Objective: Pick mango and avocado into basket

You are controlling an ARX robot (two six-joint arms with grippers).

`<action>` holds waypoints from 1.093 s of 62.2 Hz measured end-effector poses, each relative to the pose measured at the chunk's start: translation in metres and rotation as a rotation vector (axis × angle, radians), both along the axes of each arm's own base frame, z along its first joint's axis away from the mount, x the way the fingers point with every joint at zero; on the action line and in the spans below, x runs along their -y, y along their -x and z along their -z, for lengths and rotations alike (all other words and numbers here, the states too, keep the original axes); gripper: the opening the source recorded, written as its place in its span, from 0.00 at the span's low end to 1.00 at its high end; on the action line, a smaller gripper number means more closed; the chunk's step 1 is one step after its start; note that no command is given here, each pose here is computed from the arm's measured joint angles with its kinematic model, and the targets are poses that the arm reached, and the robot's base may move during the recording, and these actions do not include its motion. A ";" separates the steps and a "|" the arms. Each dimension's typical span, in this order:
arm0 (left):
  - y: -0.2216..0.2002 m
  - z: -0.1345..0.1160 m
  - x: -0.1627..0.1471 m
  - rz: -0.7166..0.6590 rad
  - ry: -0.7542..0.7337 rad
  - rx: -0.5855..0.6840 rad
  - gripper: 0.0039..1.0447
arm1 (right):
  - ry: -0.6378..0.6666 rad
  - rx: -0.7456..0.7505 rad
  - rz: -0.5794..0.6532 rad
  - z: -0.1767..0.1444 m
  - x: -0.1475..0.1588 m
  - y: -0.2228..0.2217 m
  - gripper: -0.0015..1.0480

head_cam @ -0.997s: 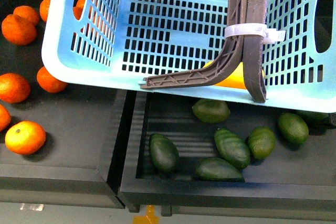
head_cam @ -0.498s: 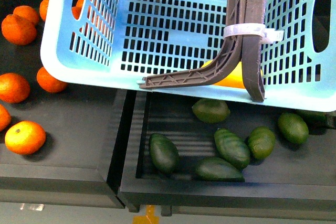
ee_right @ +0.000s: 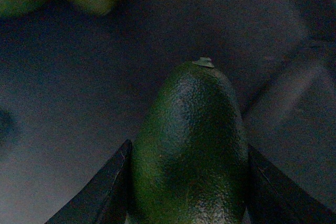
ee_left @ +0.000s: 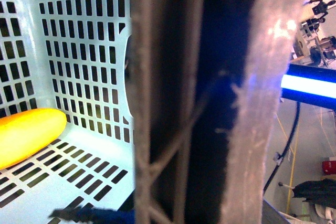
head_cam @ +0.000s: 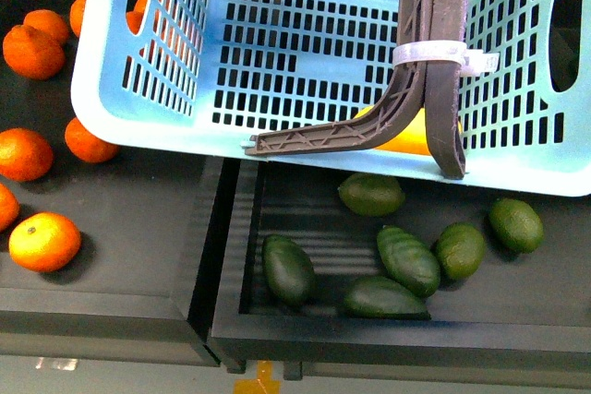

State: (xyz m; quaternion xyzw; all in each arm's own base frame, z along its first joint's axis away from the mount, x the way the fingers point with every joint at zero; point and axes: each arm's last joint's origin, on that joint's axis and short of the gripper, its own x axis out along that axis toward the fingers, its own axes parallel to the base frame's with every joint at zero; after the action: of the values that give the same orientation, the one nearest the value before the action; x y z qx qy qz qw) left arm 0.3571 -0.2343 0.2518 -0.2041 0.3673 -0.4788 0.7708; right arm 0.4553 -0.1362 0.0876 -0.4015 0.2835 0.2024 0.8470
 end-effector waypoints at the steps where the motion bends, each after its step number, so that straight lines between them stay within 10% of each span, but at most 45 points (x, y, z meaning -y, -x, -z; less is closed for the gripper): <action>1: 0.000 0.000 0.000 0.000 0.000 0.000 0.13 | -0.007 0.022 0.011 -0.007 0.001 0.001 0.47; 12: 0.000 0.000 0.000 0.000 0.000 0.000 0.13 | -0.283 0.261 0.218 -0.105 -0.004 0.036 0.47; 28: 0.000 0.000 0.000 0.000 0.000 0.000 0.13 | -0.805 0.215 0.352 -0.183 -0.071 0.114 0.47; 58: 0.000 0.000 0.000 0.001 0.000 0.000 0.13 | -0.932 0.083 0.402 -0.154 -0.183 0.143 0.48; 68: 0.000 0.000 0.000 0.000 0.000 0.001 0.13 | -0.928 0.074 0.398 -0.152 -0.188 0.142 0.72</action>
State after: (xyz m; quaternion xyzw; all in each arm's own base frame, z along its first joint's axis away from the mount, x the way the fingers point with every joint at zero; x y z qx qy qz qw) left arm 0.3571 -0.2343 0.2519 -0.2040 0.3670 -0.4791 0.7708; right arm 0.3128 0.0518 0.2398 0.0719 0.2043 0.1274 0.9679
